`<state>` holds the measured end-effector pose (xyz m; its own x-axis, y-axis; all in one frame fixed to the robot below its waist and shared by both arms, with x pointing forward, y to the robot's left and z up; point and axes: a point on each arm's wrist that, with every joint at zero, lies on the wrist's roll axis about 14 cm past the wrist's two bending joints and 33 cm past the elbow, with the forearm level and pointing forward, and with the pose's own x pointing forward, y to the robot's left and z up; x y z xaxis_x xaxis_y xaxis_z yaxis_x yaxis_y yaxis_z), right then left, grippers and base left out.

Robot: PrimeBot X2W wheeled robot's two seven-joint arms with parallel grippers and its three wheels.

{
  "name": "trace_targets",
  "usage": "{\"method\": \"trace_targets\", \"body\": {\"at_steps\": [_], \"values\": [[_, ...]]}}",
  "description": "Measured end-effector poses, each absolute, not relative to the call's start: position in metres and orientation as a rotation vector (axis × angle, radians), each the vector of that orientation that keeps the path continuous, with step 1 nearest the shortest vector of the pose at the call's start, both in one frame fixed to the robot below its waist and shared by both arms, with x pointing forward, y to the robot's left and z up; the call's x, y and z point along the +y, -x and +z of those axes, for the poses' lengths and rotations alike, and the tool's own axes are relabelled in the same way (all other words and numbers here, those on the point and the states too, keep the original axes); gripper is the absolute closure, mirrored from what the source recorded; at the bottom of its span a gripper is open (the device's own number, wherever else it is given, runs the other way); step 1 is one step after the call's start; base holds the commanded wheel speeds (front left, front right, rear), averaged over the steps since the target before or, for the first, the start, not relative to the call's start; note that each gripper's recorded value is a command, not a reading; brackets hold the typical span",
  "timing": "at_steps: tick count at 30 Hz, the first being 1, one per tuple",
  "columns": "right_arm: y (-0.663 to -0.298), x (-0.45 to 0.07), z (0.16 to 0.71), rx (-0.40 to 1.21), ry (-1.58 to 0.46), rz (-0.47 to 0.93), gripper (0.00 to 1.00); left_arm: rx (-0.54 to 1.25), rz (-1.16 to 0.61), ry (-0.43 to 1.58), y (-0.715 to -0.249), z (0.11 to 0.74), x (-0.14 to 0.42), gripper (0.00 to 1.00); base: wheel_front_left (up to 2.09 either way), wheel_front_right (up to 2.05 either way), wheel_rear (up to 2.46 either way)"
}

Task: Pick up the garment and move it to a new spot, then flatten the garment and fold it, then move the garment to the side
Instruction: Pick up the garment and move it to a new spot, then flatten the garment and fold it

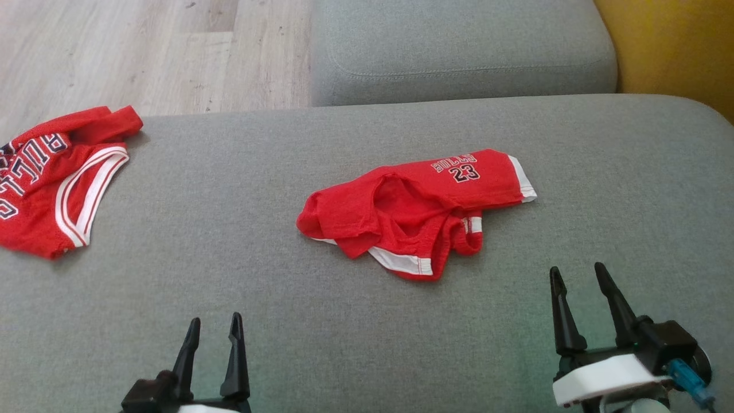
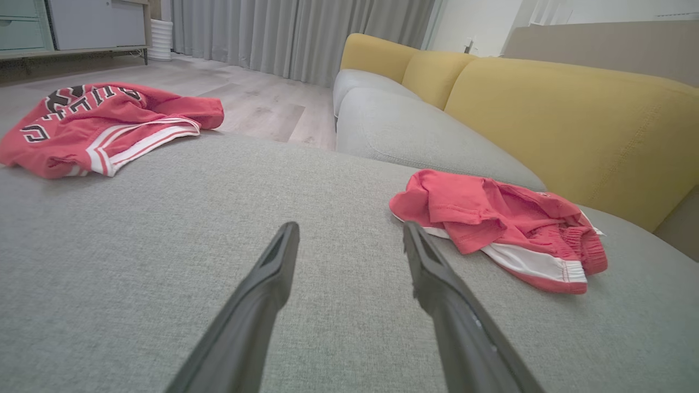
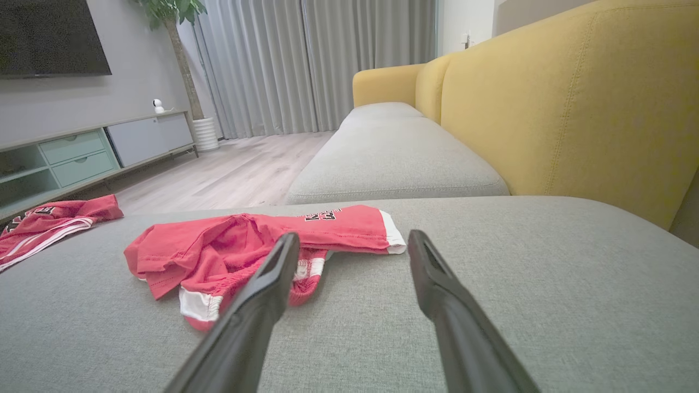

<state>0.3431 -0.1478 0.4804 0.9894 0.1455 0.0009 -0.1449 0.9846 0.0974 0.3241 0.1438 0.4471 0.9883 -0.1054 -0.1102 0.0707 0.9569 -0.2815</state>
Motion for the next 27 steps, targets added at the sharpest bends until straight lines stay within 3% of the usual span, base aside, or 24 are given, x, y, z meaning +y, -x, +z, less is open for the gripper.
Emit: {"method": "trace_targets", "body": {"at_steps": [19,27], "values": [[-0.343,-0.148,0.466,0.053,-0.091,0.145,0.00,0.157,-0.115,0.242,-0.328,0.437,0.139,0.00,0.00,0.00,0.00],[-0.357,-0.149,0.459,0.075,-0.077,0.143,0.00,0.131,-0.342,0.185,-0.377,0.457,0.080,0.00,0.00,0.00,0.00]]}}
